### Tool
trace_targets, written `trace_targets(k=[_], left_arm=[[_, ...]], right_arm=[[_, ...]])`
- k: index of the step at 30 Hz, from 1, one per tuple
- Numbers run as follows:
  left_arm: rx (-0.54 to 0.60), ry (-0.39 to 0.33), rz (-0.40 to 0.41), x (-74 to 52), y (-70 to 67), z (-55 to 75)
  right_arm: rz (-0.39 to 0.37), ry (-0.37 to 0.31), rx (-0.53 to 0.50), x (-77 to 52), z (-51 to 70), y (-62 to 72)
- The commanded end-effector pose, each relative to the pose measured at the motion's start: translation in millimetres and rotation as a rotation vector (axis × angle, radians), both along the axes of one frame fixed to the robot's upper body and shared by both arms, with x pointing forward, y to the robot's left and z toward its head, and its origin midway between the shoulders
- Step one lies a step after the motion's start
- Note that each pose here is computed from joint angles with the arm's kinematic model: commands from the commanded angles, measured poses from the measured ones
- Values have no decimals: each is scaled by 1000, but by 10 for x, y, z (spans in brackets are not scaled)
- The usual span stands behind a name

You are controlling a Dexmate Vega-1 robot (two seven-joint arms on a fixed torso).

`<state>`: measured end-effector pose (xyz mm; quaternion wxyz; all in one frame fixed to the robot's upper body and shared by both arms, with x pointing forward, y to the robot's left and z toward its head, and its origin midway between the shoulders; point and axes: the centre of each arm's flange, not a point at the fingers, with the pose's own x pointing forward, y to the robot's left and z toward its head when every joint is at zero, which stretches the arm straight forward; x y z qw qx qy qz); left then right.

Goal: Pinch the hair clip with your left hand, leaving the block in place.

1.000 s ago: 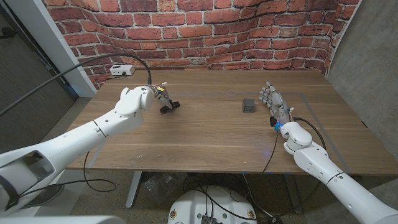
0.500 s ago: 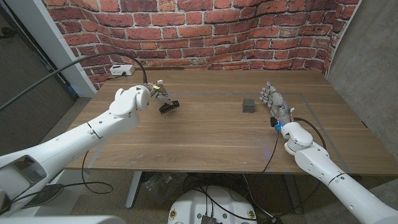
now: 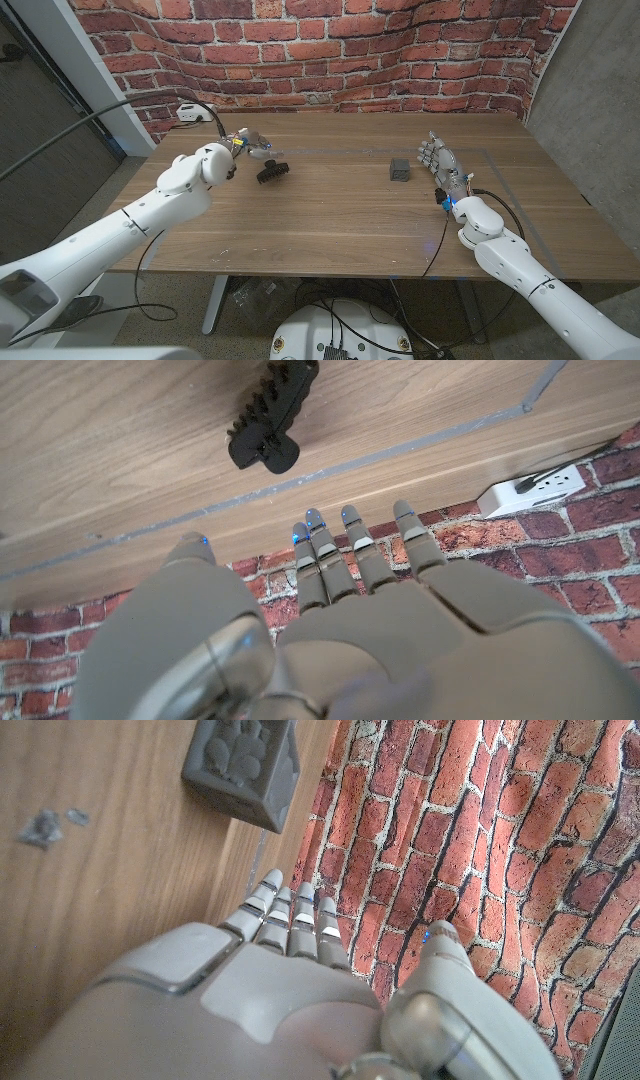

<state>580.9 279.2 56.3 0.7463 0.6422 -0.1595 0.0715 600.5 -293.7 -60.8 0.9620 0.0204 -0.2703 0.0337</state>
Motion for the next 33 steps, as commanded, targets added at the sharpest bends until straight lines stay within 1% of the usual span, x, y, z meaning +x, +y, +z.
trace_targets(k=[1,4,11,13,15,19,22,29,33], left_arm=[[-349,-200,-203,-66,232,-178],[-420,-214,-253,-65,255,-214],[-555,-206,-356,-24,266,-286],[-607,-201,-401,-4,272,-306],[-673,-215,-456,22,276,-345],[-802,-217,-557,77,267,-423],[-881,-201,-620,121,253,-470],[-1008,-113,-776,209,178,-538],[-1071,-100,-844,228,147,-567]], right_arm=[[8,-19,-9,-10,29,-7],[12,-29,-12,-17,51,-5],[16,-64,-31,-53,125,-3],[15,-73,-38,-60,143,-4],[18,-84,-44,-63,158,-4],[21,-107,-51,-65,177,1],[18,-124,-59,-64,180,-4],[25,-173,-68,-60,198,-26],[32,-200,-76,-74,225,-24]])
